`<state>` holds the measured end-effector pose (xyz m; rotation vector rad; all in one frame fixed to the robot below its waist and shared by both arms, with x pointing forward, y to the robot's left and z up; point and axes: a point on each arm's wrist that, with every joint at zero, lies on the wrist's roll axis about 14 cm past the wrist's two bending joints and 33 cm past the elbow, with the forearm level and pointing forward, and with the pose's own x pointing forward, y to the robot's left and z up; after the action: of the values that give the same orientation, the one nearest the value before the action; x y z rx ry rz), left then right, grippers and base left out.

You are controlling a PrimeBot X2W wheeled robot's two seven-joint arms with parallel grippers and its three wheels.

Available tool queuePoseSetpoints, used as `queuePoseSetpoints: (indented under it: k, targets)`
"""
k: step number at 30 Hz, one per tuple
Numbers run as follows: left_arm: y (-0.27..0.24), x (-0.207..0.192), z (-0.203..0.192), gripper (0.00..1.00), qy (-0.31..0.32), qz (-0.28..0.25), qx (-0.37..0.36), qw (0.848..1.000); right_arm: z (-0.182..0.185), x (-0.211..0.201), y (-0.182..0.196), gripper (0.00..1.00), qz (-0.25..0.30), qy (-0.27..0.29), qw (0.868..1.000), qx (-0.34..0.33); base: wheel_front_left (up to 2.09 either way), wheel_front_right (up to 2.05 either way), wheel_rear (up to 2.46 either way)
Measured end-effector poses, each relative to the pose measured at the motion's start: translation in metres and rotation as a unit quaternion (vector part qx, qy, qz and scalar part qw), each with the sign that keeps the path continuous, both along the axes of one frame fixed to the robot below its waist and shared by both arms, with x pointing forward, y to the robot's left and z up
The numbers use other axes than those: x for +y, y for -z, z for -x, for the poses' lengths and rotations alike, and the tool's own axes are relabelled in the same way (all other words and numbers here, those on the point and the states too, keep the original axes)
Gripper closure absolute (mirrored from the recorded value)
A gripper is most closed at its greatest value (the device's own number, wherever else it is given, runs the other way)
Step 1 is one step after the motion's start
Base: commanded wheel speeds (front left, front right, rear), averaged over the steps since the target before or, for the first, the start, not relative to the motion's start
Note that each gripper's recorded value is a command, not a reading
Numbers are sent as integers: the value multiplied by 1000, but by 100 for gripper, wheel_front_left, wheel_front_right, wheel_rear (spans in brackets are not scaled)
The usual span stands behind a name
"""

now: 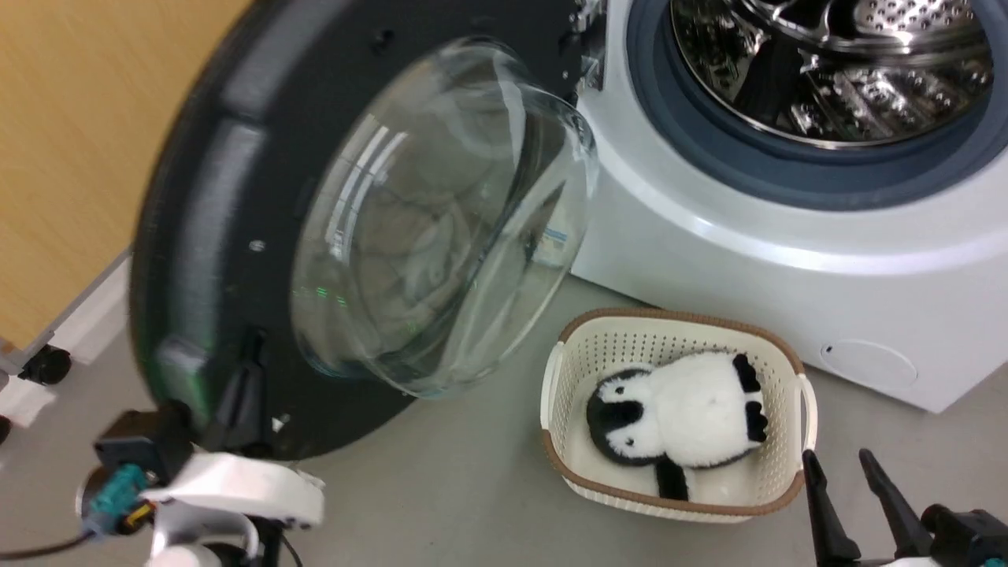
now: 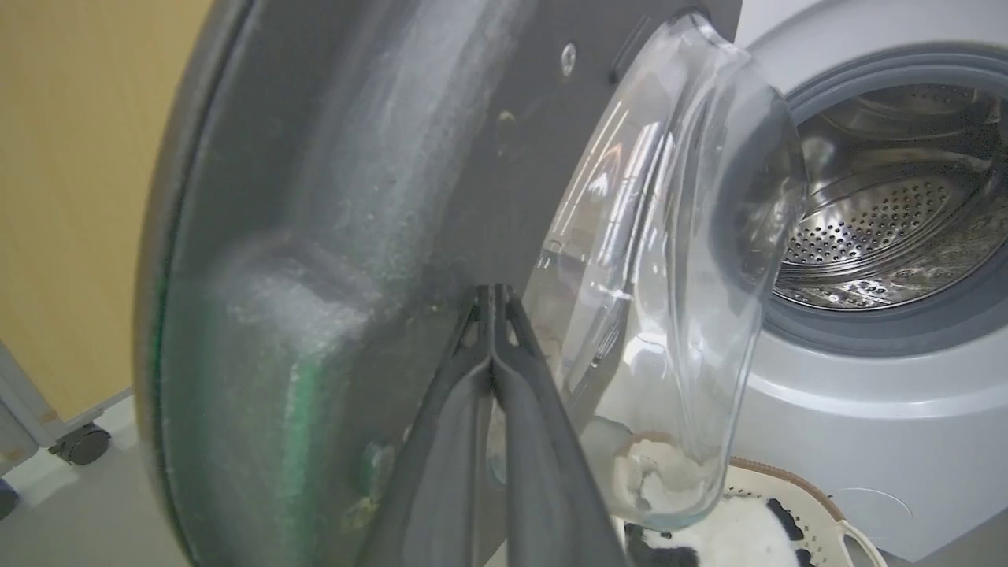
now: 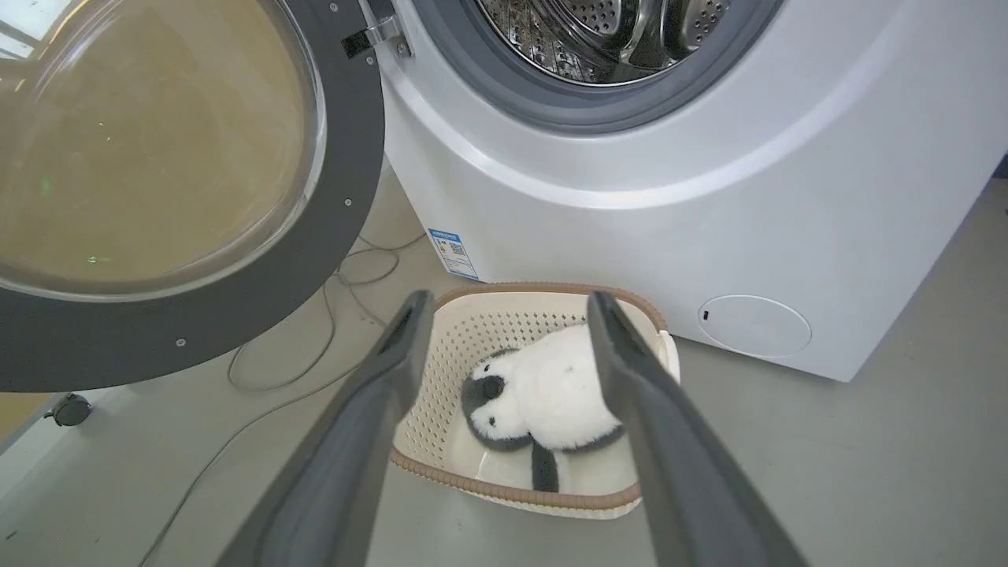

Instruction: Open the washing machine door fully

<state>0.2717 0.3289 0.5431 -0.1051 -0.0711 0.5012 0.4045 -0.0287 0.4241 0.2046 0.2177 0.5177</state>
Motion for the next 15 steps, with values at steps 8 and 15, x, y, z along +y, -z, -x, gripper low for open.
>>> queuePoseSetpoints:
  k: [8,15]
  targets:
    - [0,40,-19,100,-22,-39,32,999,-9,-16,16,0,11,13,1000,18,0,0,0]
    - [3,81,-33,100,-46,-65,67,995,-16,-28,28,0,17,28,999,31,0,0,0]
